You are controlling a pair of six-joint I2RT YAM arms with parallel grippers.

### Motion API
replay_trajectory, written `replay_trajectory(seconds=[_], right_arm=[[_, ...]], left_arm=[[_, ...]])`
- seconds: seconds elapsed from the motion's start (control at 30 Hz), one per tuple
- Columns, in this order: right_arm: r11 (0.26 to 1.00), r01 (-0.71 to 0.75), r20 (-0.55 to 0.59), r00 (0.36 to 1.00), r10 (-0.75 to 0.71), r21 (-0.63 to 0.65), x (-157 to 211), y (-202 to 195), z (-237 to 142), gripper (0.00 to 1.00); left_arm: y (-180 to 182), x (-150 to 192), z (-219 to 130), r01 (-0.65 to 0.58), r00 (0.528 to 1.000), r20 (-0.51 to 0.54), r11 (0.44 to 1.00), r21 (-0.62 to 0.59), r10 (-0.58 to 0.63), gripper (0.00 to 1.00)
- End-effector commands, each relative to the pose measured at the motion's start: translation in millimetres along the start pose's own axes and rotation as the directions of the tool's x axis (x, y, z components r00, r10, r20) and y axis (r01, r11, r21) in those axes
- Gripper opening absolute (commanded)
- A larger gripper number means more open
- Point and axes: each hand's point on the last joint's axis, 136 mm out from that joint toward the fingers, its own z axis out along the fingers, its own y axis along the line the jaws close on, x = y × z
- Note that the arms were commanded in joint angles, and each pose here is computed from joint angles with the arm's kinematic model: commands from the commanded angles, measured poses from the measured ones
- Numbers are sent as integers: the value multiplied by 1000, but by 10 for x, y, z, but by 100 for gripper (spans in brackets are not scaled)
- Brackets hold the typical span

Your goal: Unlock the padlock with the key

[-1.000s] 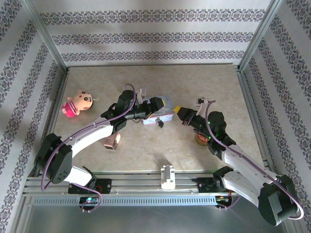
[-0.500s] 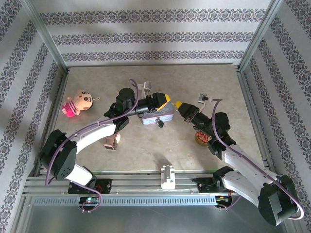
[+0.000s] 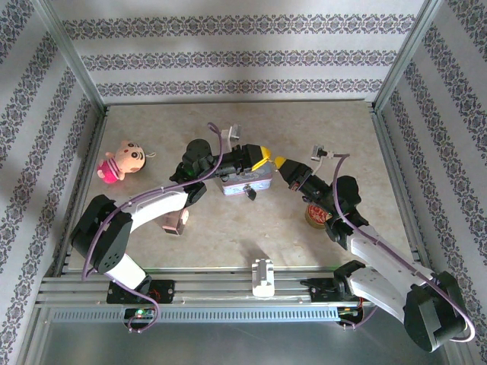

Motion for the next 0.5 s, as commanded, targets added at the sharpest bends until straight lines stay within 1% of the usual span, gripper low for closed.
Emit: replay_trajectory(seconds=[0.0,0.13,0.3,0.47], right_arm=[[998,15,19,1000,-14,-53,-67,126,8,0],[998,16,19,1000,-15,-57,-67,128,21,0],[998,18,27,999,-17,-54,-77,115,20,0],[999,23,35,999,-21,-48,-87,93,23,0]], left_arm=[[-163,-56,-17,-39,999,5,997,68,39,27],[-161,-56,-10,-31,1000,3,997,74,31,20],[-148,-46,-9,-23,1000,-1,997,75,23,17],[-147,-35,-10,-20,1000,-8,997,74,21,17]])
